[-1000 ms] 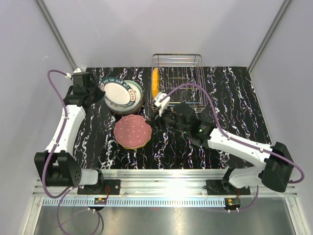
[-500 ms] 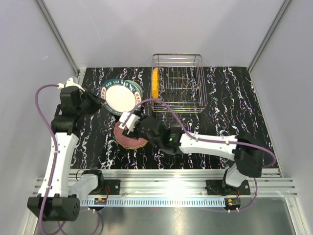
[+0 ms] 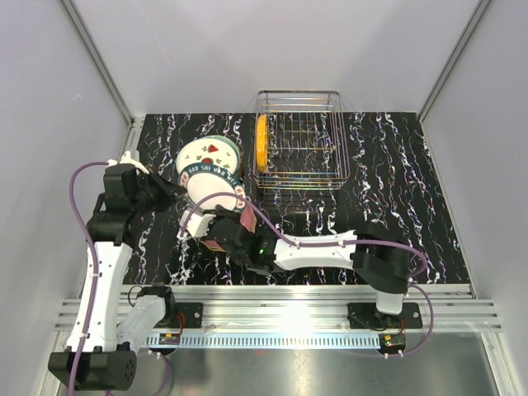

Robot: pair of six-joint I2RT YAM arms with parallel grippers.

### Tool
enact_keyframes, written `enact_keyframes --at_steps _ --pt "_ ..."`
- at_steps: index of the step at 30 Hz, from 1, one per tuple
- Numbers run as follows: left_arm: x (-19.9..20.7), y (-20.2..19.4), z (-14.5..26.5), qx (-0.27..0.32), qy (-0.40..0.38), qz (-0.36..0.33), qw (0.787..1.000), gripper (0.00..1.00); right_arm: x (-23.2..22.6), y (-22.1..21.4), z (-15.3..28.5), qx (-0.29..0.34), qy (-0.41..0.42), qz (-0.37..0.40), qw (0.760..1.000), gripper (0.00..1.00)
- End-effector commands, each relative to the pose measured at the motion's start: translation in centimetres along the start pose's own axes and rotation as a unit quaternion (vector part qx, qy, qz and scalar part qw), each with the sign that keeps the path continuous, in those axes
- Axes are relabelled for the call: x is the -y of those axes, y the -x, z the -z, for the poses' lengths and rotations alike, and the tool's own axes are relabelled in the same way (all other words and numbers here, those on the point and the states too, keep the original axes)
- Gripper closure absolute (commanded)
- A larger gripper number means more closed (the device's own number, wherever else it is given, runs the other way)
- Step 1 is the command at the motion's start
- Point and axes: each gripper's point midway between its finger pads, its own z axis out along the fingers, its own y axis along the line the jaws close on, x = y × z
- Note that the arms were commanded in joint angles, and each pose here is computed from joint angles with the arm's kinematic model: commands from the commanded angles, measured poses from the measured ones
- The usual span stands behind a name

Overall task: Load the plates into the dish rack
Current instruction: Pass the plate from the left arm to the right

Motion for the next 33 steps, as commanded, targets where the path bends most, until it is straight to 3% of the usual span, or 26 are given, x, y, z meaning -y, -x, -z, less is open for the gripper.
enact_keyframes --at_steps 1,4,7,9,11,12,15,21,25,33 --pt "2.5 0.9 0.8 0.016 -0.056 -0.018 0.998 1.0 2.7 3.3 0.9 0.037 -0.068 -0.027 0.997 0.81" --pt "2.8 0.7 -0.3 0.0 -0.067 -0.015 0.998 0.98 2.6 3.7 1.6 0.039 -0.063 -0.021 0.997 1.0" --pt "3.3 0.9 -1.1 -0.006 -0.081 -0.014 0.997 0.8 2.9 4.1 2.3 0.041 -0.062 -0.027 0.997 1.0" --pt "3.5 1.4 -1.7 -0.007 -0.081 -0.015 0.997 0.6 3.3 4.4 3.0 0.041 -0.06 -0.042 0.996 1.0" --pt "3.5 1.9 -2.2 -0.005 -0.075 -0.023 0.997 0.5 3.4 4.0 3.5 0.035 -0.053 -0.059 0.996 1.0" --pt "4.1 2.7 -2.0 0.004 -0.078 -0.029 0.997 0.38 3.7 3.9 4.1 0.036 -0.051 -0.066 0.996 1.0" --pt "4.9 4.0 -1.9 0.015 -0.077 -0.044 0.996 0.24 4.3 3.3 5.4 0.033 -0.046 -0.09 0.994 1.0" --pt "5.2 7.3 -1.2 0.068 -0.042 -0.093 0.992 0.16 5.8 1.1 8.5 0.018 -0.048 -0.134 0.99 1.0" --pt "4.4 8.3 -1.0 0.09 -0.023 -0.149 0.984 0.12 8.1 0.1 11.0 0.032 -0.054 -0.203 0.977 0.98" --pt "0.8 6.7 -2.7 0.106 0.003 -0.169 0.98 0.11 17.9 -2.2 13.3 0.098 -0.075 -0.405 0.906 0.98"
